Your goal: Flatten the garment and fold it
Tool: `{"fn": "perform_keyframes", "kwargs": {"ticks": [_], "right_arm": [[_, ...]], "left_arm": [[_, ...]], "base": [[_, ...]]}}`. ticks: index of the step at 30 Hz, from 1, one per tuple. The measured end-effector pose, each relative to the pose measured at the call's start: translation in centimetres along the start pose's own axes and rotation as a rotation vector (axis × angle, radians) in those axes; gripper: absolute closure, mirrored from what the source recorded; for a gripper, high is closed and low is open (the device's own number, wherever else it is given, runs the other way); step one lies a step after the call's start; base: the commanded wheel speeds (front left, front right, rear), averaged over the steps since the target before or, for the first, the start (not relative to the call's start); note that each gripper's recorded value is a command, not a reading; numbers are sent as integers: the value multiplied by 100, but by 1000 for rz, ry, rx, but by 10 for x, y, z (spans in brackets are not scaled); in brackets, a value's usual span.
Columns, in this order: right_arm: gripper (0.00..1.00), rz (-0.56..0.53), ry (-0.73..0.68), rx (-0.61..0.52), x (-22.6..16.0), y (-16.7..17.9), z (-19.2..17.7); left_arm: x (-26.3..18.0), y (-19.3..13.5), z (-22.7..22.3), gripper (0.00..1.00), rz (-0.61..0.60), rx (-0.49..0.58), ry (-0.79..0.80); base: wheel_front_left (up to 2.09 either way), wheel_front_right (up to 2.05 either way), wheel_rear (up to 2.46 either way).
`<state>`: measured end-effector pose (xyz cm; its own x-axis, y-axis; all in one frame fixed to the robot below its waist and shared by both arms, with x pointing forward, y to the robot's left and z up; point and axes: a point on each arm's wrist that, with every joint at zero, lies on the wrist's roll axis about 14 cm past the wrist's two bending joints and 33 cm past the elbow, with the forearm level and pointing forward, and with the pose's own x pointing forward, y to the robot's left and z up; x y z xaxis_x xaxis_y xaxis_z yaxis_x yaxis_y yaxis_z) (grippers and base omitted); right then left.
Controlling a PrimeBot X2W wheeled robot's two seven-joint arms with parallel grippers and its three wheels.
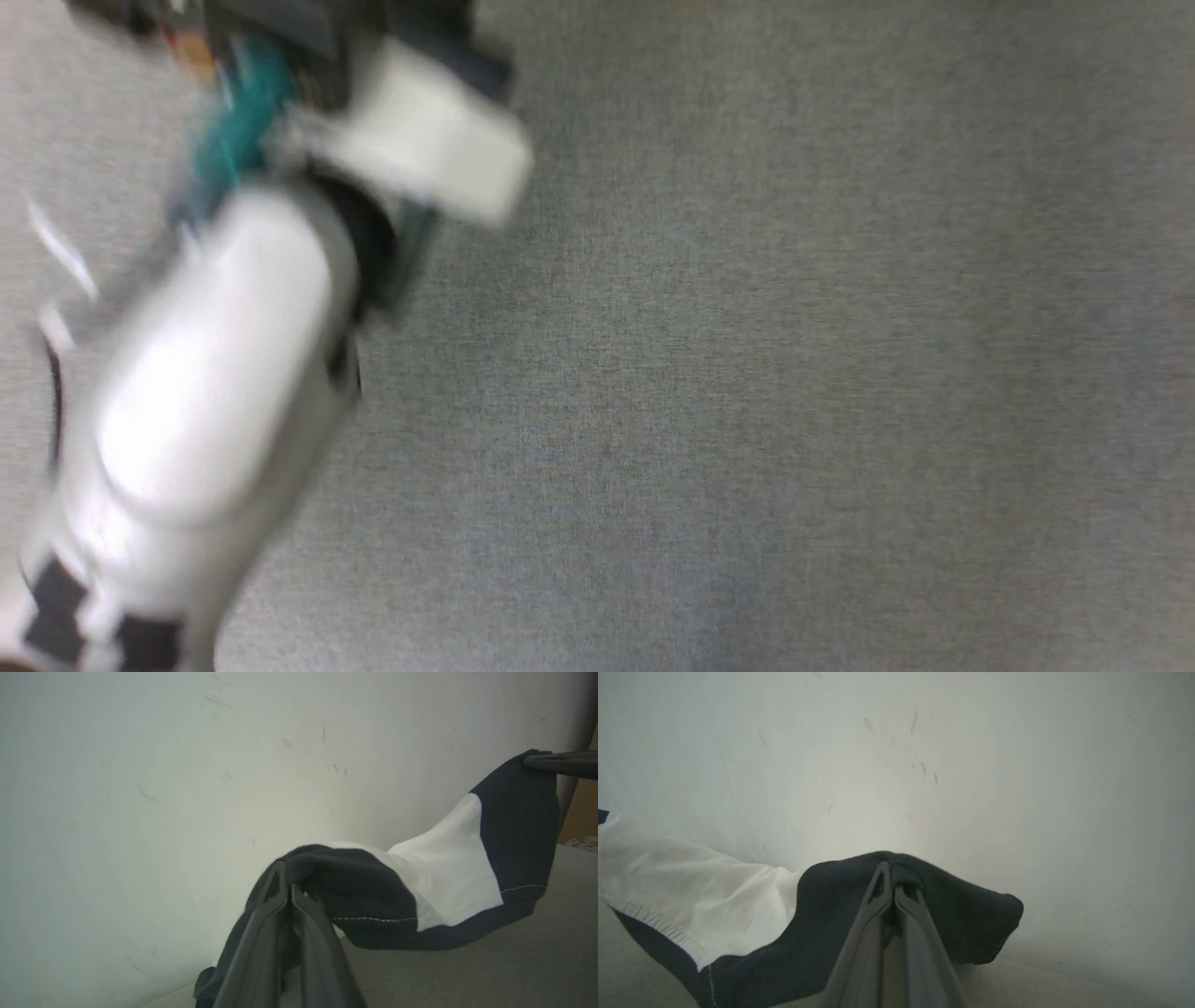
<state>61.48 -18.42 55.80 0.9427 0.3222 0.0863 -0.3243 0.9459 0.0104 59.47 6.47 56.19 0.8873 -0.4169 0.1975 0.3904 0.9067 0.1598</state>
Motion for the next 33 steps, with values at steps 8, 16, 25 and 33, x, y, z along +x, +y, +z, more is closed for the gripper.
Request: {"fn": "perform_keyframes", "kwargs": {"ticks": [8,16,25,33], "right_arm": [[100,-38,51,92,-71,23,-8],[100,-123,125,173,-129,32,-27],[100,-209,237,210,-189,38,-53],[100,-233,352,271,-233,57,-78]], "left_arm": [[-72,-36,-2,100,14,-62,93],[-135,-60,-28,100,25,-113,270],[-206,-90,-65,100,-3,-198,519],[-238,-116,-65,100,-70,-274,614]], "base": [[0,0,0],[0,0,0],[0,0,0],[0,0,0]]}}
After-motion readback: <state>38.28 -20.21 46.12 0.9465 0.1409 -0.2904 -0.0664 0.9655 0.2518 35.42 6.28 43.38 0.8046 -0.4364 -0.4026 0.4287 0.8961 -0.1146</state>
